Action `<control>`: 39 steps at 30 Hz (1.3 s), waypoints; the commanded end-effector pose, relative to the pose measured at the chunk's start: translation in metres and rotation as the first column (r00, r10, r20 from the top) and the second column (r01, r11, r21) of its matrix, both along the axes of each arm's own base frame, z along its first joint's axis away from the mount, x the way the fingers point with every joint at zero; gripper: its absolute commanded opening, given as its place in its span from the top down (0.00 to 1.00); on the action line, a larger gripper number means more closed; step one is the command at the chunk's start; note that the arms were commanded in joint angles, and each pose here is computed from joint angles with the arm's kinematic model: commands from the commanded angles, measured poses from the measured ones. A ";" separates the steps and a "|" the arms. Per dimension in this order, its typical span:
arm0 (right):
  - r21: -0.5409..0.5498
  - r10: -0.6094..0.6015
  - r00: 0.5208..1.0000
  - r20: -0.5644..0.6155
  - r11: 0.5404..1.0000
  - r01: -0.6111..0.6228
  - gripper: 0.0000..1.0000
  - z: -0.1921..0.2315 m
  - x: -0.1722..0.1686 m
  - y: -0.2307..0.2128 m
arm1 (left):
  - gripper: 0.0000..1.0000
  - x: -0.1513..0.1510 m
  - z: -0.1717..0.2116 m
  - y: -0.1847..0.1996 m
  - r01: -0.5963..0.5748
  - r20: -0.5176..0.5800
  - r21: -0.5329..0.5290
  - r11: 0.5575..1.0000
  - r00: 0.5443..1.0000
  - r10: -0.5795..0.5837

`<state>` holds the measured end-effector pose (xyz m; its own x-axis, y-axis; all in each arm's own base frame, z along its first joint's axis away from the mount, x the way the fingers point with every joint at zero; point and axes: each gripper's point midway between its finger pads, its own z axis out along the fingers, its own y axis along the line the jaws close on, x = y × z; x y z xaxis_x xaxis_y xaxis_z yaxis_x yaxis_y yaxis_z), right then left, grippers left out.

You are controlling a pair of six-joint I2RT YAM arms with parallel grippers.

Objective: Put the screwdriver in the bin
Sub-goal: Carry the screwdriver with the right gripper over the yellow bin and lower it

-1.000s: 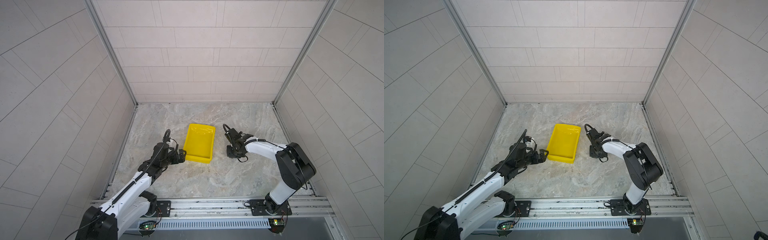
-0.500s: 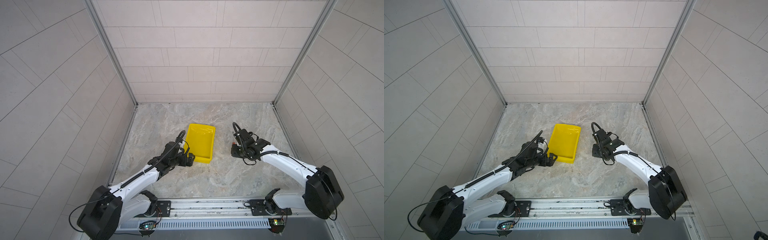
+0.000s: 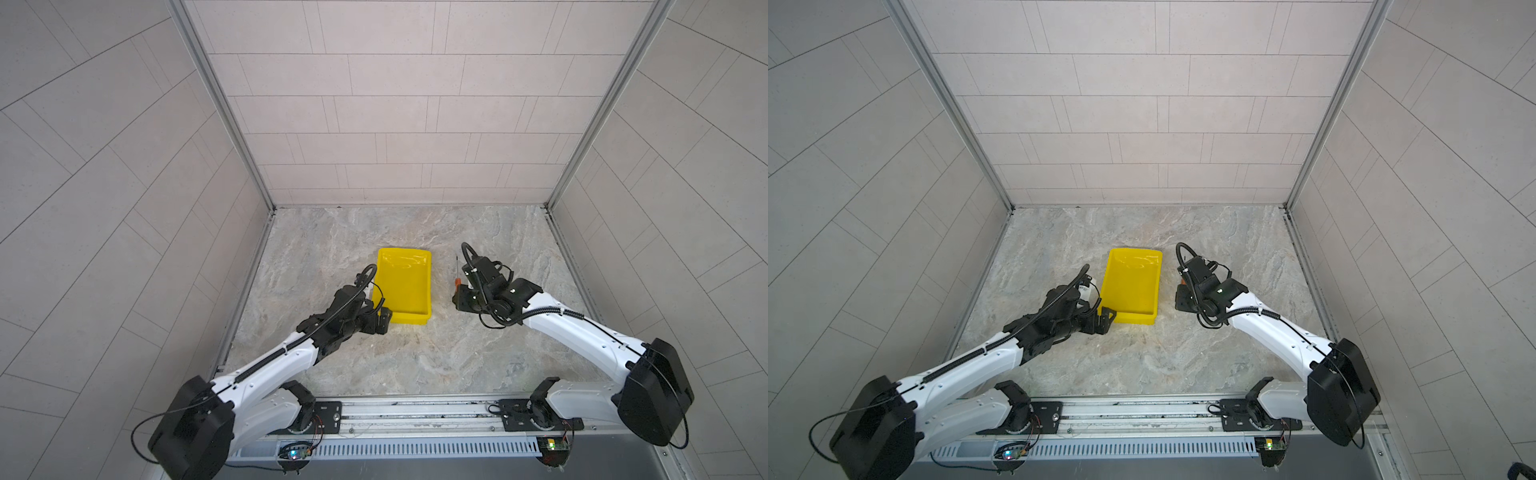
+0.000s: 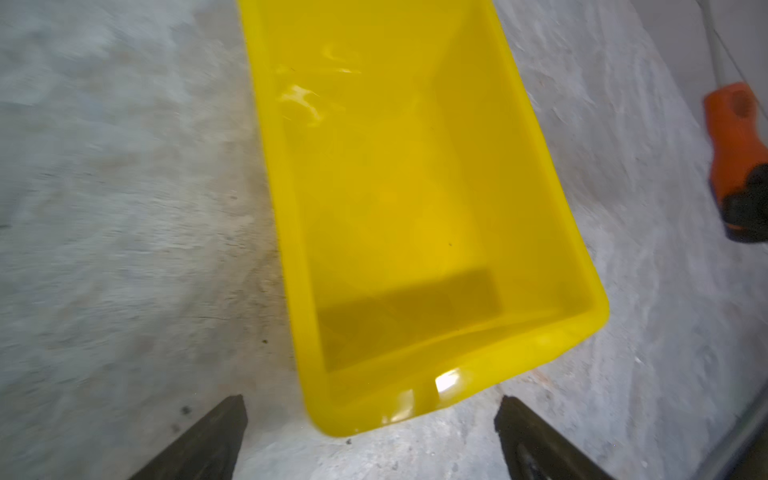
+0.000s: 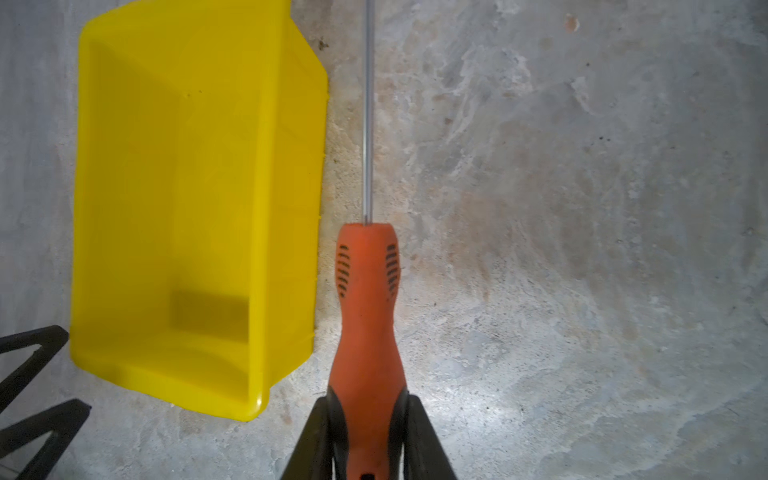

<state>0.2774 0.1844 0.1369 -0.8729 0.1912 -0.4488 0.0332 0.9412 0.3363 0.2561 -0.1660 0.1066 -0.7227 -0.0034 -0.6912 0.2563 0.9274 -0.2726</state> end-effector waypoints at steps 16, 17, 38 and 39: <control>0.143 0.071 0.997 0.038 0.987 -0.076 0.89 -0.008 0.032 0.170 | 0.00 -0.005 0.024 0.113 -0.486 0.191 0.109 0.867 0.866 0.462; 0.145 0.071 0.997 0.029 0.987 -0.075 0.88 -0.012 0.034 0.174 | 0.00 -0.005 0.024 0.113 -0.487 0.192 0.108 0.867 0.866 0.462; 0.148 0.037 0.997 -0.064 0.989 -0.028 0.73 -0.056 0.062 0.193 | 0.00 -0.005 0.027 0.111 -0.485 0.213 0.058 0.872 0.860 0.464; 0.155 0.043 0.997 -0.063 0.987 -0.032 0.71 -0.053 0.061 0.194 | 0.00 -0.005 0.027 0.111 -0.486 0.214 0.057 0.872 0.859 0.465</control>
